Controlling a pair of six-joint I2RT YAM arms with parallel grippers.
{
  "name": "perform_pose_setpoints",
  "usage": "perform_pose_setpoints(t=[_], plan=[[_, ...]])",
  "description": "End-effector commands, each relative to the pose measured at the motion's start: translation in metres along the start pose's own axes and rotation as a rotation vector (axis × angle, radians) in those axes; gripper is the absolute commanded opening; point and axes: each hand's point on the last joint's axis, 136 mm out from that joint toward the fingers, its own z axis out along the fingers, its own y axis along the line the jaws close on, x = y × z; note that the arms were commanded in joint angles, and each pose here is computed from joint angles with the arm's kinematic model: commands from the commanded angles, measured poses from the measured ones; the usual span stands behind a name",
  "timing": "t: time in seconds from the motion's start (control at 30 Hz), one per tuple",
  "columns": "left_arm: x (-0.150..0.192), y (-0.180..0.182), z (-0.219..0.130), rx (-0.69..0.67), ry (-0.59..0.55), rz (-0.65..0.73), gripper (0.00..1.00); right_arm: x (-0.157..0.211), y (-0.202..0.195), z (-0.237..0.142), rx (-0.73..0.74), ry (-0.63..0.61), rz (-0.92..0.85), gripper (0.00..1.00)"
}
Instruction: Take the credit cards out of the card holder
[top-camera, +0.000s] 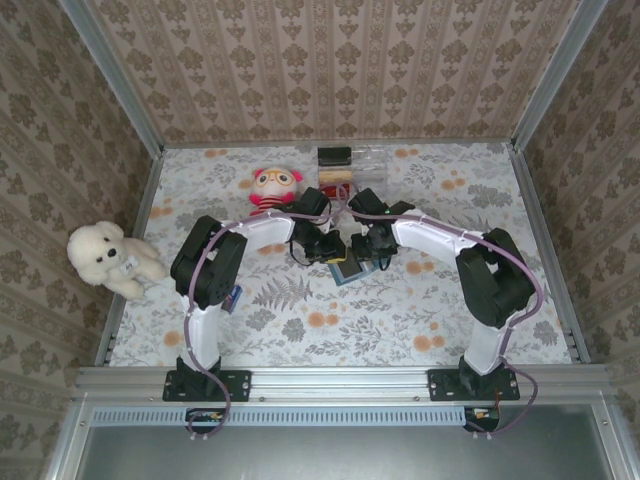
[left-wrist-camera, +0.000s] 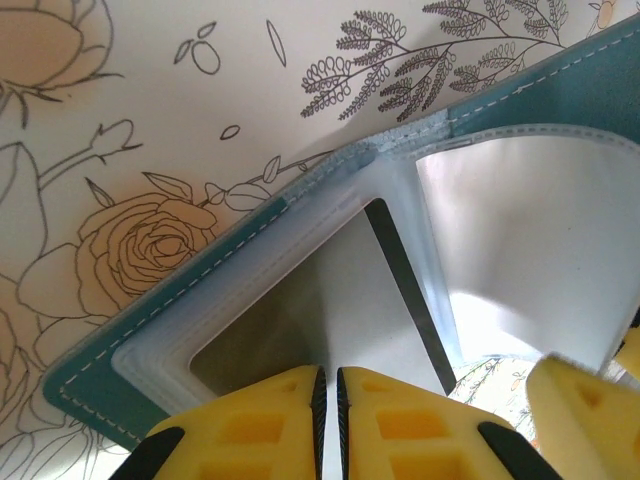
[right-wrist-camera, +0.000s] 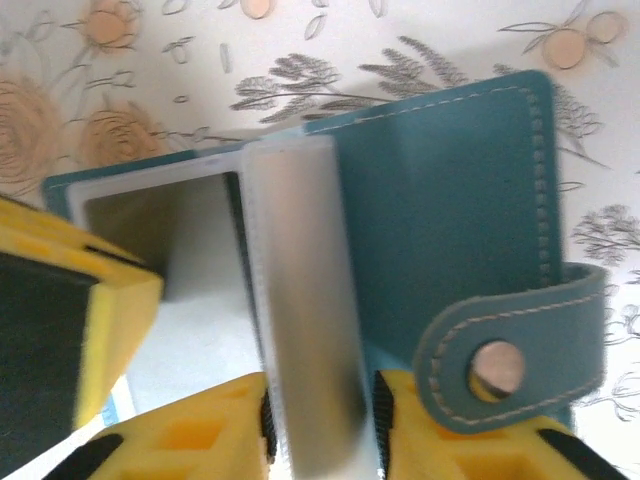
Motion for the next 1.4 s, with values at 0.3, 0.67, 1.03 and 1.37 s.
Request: perform_pose_setpoints(t=[0.3,0.67,1.03,1.37], plan=[[0.0,0.007,-0.012,-0.024,-0.007,-0.013,0.22,0.0,-0.017,-0.001,0.124,0.013,-0.082,0.09],[0.005,-0.008,-0.049,0.025,-0.089,-0.011,0.31,0.036,0.013,-0.017,-0.113,0.076,0.137,0.07],[0.022,0.009,-0.023,0.022,-0.029,-0.059,0.23,0.043,0.004,0.01,-0.065,0.075,0.127,0.08],[0.018,0.008,-0.019,0.019,-0.025,-0.058,0.21,0.039,-0.011,0.021,0.03,0.082,0.072,0.1]])
